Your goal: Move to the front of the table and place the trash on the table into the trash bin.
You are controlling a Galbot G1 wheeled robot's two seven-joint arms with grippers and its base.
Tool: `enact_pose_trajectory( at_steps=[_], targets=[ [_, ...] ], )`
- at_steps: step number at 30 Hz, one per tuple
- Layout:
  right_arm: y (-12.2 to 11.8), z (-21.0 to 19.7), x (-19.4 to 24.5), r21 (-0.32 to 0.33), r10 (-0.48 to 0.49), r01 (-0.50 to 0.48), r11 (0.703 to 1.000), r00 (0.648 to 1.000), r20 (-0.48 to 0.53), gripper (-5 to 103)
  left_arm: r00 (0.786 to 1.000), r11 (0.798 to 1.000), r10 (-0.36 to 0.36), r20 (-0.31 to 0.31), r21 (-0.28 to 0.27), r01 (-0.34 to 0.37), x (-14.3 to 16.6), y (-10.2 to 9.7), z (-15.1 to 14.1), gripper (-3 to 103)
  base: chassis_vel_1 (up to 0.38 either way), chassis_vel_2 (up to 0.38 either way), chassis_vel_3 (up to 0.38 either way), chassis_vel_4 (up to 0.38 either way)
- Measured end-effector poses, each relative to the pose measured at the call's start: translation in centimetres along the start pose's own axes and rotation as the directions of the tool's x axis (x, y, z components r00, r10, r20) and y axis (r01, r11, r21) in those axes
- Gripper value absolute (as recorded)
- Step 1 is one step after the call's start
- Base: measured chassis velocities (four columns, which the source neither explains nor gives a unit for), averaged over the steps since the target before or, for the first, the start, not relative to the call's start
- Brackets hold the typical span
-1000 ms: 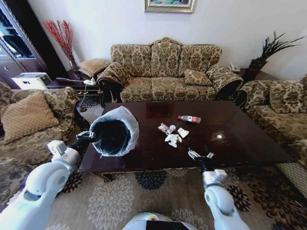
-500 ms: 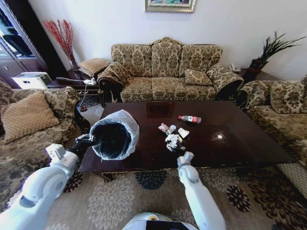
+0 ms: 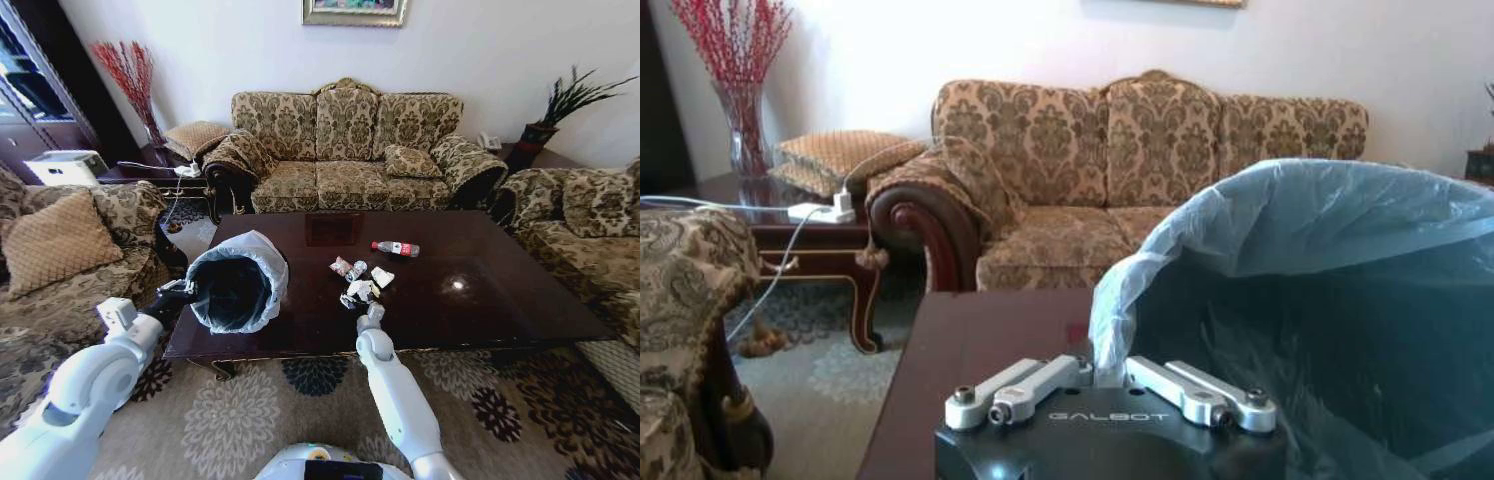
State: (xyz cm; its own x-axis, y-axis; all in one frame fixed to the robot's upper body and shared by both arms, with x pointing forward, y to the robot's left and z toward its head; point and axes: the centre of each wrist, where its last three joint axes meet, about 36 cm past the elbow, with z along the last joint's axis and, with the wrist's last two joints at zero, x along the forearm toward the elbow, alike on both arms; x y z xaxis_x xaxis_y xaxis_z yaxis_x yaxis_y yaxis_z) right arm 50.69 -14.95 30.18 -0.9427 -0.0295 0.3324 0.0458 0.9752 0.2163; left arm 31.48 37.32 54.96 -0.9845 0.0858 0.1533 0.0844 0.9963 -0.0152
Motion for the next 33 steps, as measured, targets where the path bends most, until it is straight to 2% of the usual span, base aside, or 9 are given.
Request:
enact_pose_trajectory(
  at_steps=[3, 5, 8, 10, 11, 12, 17, 24, 33],
  targets=[
    [-0.3, -0.1, -0.1, -0.006, 0.0, 0.0, 1.0, 1.0, -0.002, 79, 1.0, 1.0, 0.001, -0.002, 0.004, -0.001, -0.1, -0.1, 0.2, 0, 0.0, 0.0, 0.0, 0.0],
    [-0.3, -0.1, -0.1, -0.006, -0.001, 0.0, 1.0, 1.0, -0.002, 79, 1.0, 1.0, 0.001, -0.002, 0.005, -0.001, -0.1, -0.1, 0.2, 0, 0.0, 0.0, 0.0, 0.0],
    [-0.5, -0.1, -0.1, -0.011, -0.003, 0.003, 1.0, 1.0, -0.004, 63, 1.0, 1.0, 0.006, -0.002, 0.011, -0.006, -0.1, -0.3, 0.4, 0, 0.0, 0.0, 0.0, 0.0],
    [-0.5, -0.1, -0.1, -0.013, -0.003, 0.003, 1.0, 1.0, -0.005, 63, 1.0, 1.0, 0.008, -0.002, 0.012, -0.008, -0.1, -0.3, 0.4, 0, 0.0, 0.0, 0.0, 0.0],
    [-0.6, -0.2, -0.2, -0.018, -0.002, 0.002, 1.0, 1.0, -0.007, 52, 1.0, 1.0, 0.011, -0.002, 0.014, -0.011, -0.2, -0.4, 0.5, 0, 0.0, 0.0, 0.0, 0.0],
    [-0.6, -0.3, -0.2, -0.021, -0.002, 0.002, 1.0, 1.0, -0.008, 52, 1.0, 1.0, 0.012, -0.002, 0.015, -0.012, -0.2, -0.5, 0.6, 0, 0.0, 0.0, 0.0, 0.0],
    [-0.8, -0.3, -0.3, -0.032, -0.004, 0.003, 0.999, 1.0, -0.017, 36, 1.0, 1.0, 0.007, -0.001, 0.014, -0.007, -0.2, -0.6, 0.5, 0, 0.0, 0.0, 0.0, 0.0],
    [-1.5, -0.1, 0.1, -0.04, -0.002, 0.001, 0.999, 1.0, -0.029, 4, 1.0, 1.0, 0.002, -0.017, 0.007, -0.002, -0.1, -0.8, 0.1, 0, 0.0, 0.0, 0.0, 0.0],
    [-2.3, -0.9, 1.6, -0.072, -0.011, 0.011, 0.997, 1.0, -0.003, 0, 0.999, 1.0, -0.003, -0.04, 0.012, 0.004, 0.6, -0.7, -0.5, 0, 0.0, 0.0, 0.0, 0.0]
  ],
)
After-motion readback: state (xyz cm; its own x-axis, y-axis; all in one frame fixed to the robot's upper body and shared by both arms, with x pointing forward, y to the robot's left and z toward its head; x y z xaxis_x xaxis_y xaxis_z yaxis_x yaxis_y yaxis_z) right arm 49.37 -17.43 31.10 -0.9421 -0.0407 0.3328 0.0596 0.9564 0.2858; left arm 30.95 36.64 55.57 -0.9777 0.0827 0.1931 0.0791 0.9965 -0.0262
